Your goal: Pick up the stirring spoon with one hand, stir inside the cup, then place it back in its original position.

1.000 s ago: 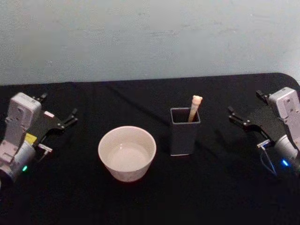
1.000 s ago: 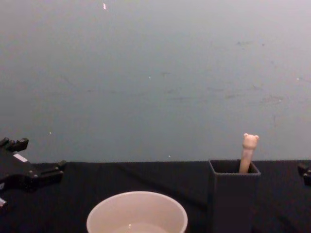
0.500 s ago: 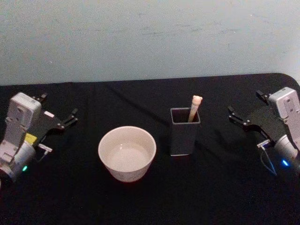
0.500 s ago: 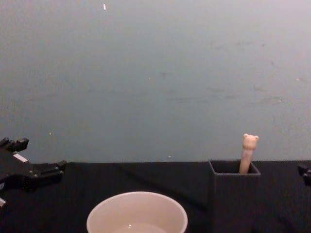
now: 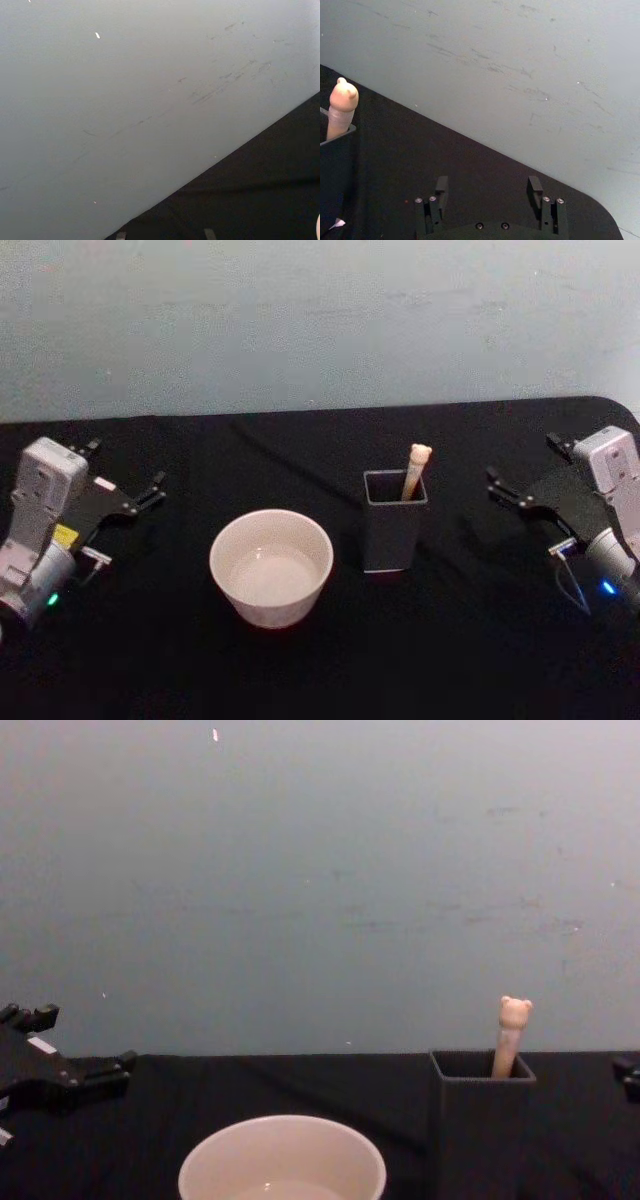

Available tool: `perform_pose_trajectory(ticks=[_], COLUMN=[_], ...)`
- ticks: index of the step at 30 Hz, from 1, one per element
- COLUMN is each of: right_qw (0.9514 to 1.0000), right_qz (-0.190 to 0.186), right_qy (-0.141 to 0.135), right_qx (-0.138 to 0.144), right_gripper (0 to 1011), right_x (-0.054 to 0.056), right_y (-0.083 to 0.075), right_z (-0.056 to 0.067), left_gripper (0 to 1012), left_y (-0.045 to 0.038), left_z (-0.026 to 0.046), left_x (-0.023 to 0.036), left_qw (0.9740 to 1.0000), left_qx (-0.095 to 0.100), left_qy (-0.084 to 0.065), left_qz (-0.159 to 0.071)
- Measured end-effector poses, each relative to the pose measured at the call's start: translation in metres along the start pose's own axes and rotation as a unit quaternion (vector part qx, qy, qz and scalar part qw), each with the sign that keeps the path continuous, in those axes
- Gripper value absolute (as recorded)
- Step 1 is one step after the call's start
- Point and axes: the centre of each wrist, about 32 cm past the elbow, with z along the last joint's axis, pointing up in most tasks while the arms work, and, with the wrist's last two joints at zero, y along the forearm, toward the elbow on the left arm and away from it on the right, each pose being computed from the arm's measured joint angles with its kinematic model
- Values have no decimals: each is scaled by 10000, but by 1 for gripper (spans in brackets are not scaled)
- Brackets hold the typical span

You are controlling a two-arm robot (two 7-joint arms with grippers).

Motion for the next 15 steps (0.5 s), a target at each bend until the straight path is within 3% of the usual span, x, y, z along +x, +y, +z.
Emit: perform_pose_trajectory(ticks=[15], right_qw=[10000], right_qz=[0], right_qy=[0], right_qx=[0], right_gripper=[1000], right_x=[0], right_y=[0], right_z=[0], left_gripper=[1001], left_y=[0], left_z=[0], left_x=[0], left_qw=[10000], left_qx=[0], left_qy=[0], left_qz=[0])
